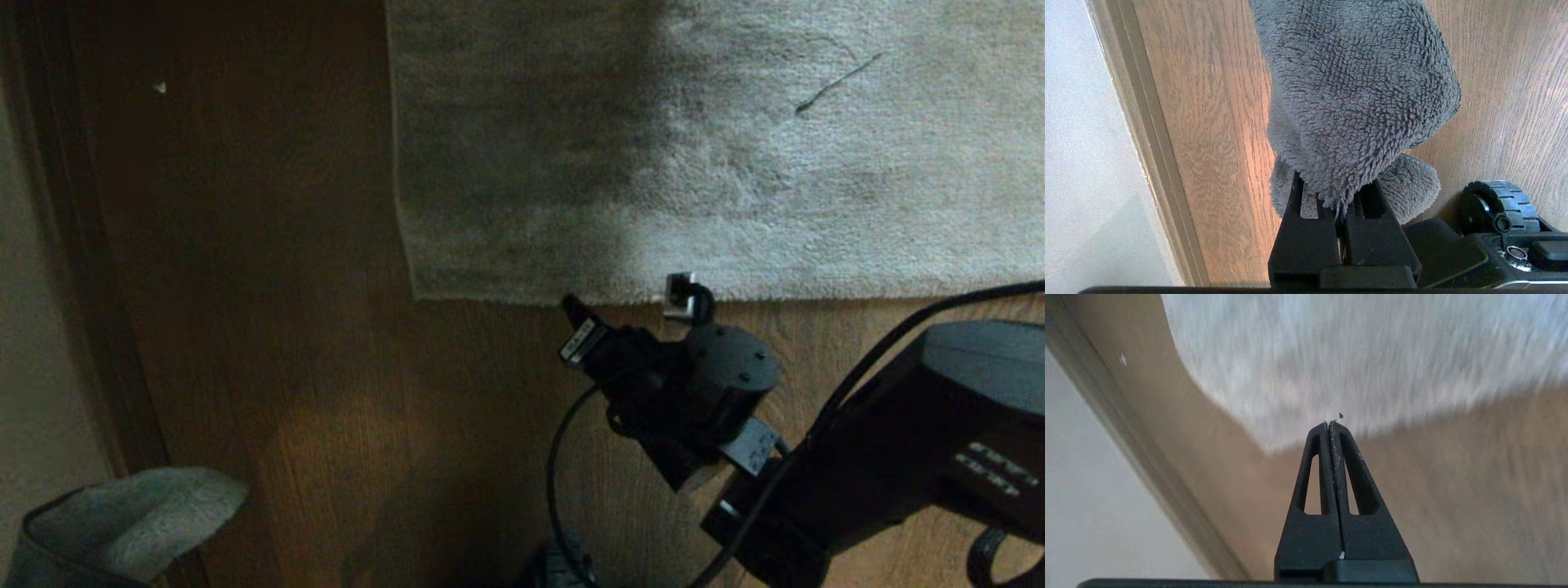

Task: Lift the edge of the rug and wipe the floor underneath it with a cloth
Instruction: Lay down the carpet

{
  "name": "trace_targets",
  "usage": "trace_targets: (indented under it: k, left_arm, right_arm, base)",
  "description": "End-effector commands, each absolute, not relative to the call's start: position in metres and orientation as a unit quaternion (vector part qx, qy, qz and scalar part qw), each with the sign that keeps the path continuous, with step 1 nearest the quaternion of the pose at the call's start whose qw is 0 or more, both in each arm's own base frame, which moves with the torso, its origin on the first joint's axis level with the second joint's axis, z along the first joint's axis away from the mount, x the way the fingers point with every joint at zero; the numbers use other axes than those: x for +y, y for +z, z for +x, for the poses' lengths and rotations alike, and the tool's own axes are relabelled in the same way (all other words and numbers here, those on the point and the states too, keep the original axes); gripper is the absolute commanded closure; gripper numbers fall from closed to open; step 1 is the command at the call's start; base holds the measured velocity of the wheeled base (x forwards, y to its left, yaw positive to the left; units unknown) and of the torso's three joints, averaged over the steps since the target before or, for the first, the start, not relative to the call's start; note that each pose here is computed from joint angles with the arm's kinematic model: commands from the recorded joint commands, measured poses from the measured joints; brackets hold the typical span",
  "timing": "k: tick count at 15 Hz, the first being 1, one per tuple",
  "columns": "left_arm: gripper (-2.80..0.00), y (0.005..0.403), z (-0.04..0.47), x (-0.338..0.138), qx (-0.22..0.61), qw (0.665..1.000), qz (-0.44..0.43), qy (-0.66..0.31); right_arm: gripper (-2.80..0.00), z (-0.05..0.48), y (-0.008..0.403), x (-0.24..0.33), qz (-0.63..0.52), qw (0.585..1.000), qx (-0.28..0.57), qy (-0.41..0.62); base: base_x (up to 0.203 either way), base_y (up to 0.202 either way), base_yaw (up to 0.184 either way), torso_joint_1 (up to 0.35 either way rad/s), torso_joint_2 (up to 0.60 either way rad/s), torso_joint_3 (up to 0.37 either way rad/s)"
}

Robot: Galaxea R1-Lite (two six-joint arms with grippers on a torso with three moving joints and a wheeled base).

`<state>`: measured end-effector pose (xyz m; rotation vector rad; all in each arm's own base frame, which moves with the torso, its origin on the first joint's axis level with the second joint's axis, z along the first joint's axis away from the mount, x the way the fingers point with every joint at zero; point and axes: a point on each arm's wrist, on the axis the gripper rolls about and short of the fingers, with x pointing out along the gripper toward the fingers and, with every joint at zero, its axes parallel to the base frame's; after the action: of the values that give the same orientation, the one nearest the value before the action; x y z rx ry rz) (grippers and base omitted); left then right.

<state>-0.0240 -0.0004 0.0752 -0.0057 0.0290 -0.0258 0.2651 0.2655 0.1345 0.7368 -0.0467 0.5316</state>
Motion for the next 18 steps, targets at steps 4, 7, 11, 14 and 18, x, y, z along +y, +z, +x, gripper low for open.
trace_targets:
  k: [4, 7, 11, 14, 18]
  left_arm:
    - [0.00, 0.075, -0.024, 0.000, 0.015, 1.000, -0.003, -0.013]
    - [0.00, 0.075, -0.024, 0.000, 0.015, 1.000, -0.003, -0.013]
    - [0.00, 0.075, -0.024, 0.000, 0.015, 1.000, -0.003, -0.013]
    - [0.00, 0.075, -0.024, 0.000, 0.015, 1.000, -0.003, -0.013]
    - [0.00, 0.075, -0.024, 0.000, 0.015, 1.000, -0.003, -0.013]
  right_arm:
    - [0.00, 0.290, 0.164, 0.245, 0.366, 0.895, -0.102, 0.235]
    - [0.00, 0.305, 0.151, 0.235, 0.354, 0.906, -0.098, 0.211]
    - [0.00, 0.320, 0.133, 0.240, 0.347, 0.912, -0.089, 0.202]
    - [0.00, 0.325, 0.121, 0.244, 0.336, 0.917, -0.081, 0.198]
    - [0.00, 0.330, 0.110, 0.244, 0.326, 0.924, -0.073, 0.188]
  base:
    - [0.000, 0.000, 0.000, 0.000, 0.00, 0.000]
    - [0.000, 0.000, 0.000, 0.000, 0.00, 0.000]
    - [0.000, 0.000, 0.000, 0.000, 0.00, 0.000]
    - [0.000, 0.000, 0.000, 0.000, 0.00, 0.000]
    - [0.000, 0.000, 0.000, 0.000, 0.00, 0.000]
